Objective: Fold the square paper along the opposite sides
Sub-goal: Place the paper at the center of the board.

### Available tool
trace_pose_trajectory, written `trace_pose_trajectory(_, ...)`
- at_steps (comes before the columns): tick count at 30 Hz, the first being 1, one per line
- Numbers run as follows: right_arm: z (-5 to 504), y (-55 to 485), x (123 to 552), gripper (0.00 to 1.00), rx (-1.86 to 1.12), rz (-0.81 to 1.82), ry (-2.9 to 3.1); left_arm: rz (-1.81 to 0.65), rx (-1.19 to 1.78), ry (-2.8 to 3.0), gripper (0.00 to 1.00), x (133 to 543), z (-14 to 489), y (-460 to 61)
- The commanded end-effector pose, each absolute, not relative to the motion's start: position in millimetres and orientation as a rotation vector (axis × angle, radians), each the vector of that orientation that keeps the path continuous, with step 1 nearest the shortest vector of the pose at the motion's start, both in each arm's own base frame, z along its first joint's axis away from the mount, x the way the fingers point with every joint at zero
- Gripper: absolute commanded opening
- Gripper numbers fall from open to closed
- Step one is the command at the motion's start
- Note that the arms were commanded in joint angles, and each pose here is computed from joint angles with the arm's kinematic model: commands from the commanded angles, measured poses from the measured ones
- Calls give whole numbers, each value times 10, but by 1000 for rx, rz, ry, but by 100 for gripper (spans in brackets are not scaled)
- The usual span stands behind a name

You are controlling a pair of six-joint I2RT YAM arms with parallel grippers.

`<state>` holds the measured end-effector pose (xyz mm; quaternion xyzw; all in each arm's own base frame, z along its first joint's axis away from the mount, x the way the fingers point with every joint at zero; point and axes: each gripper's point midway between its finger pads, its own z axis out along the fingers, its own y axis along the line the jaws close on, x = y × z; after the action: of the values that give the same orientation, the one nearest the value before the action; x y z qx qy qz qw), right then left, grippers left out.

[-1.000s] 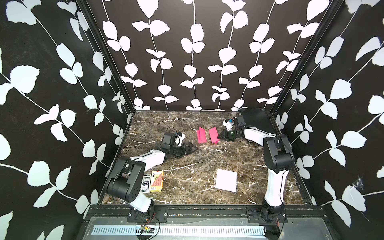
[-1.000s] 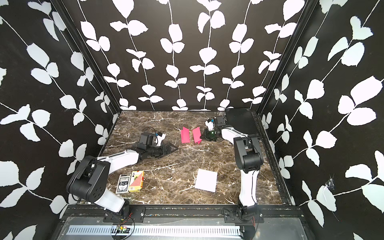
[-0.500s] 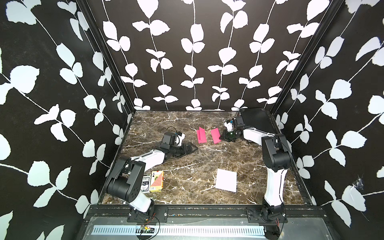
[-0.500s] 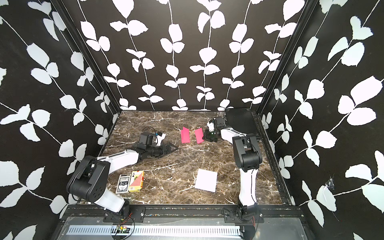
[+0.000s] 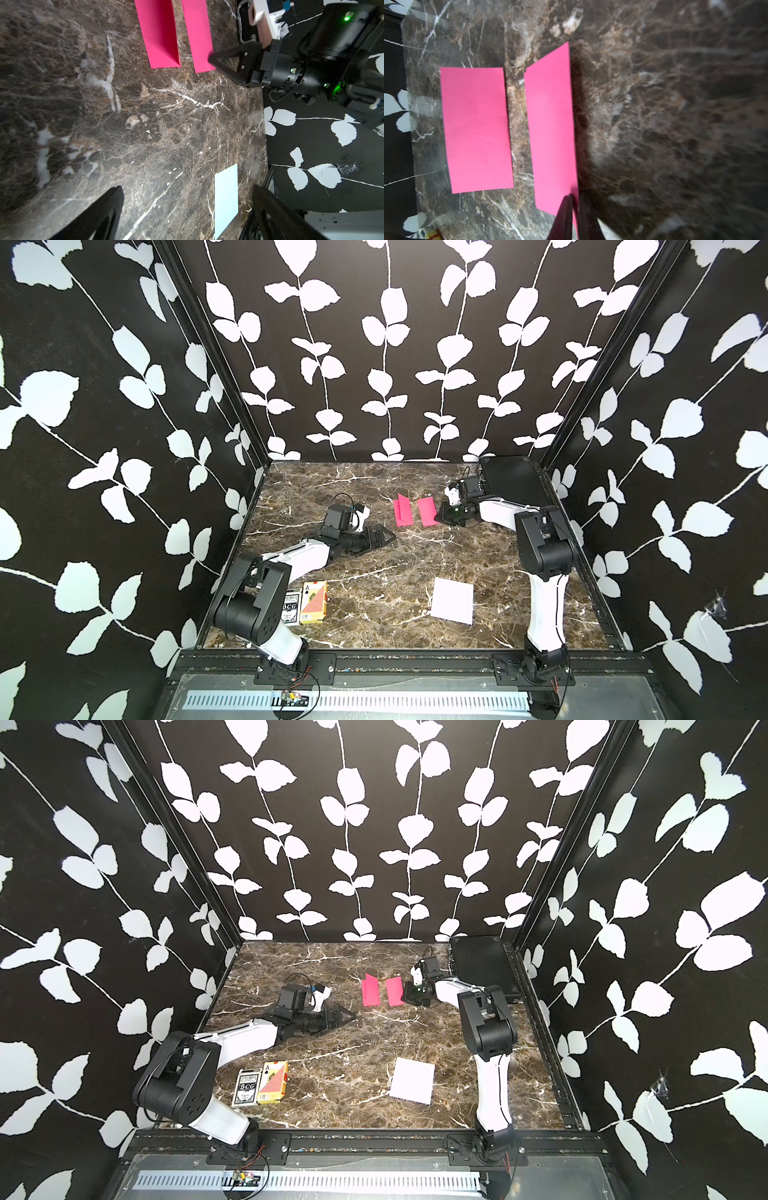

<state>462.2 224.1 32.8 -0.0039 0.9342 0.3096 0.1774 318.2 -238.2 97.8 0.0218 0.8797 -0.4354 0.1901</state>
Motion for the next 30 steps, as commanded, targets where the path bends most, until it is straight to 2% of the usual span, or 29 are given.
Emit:
trace_pose_trajectory(1,427,2298,4768,13,-17,859,2600,-1235,90,2452,99,3182,1020,-2410)
trace_pose_trajectory(10,460,2277,4766,14,7,826,2601,-1238,96,2450,99,3172,1032,-2410)
trace_pose_trajectory(20,588,2176,4747,30,-23,736,2604,-1225,97,2446,99,3167,1058,-2390)
trace_pose_trajectory(26,896,2087,4678,34,-56,675,2568,-1216,92,2445,98,3165,1068,-2377)
trace_pose_trajectory(30,1225,1952,4347,35,-96,573,2510,-1199,67,2457,97,3168,1024,-2368)
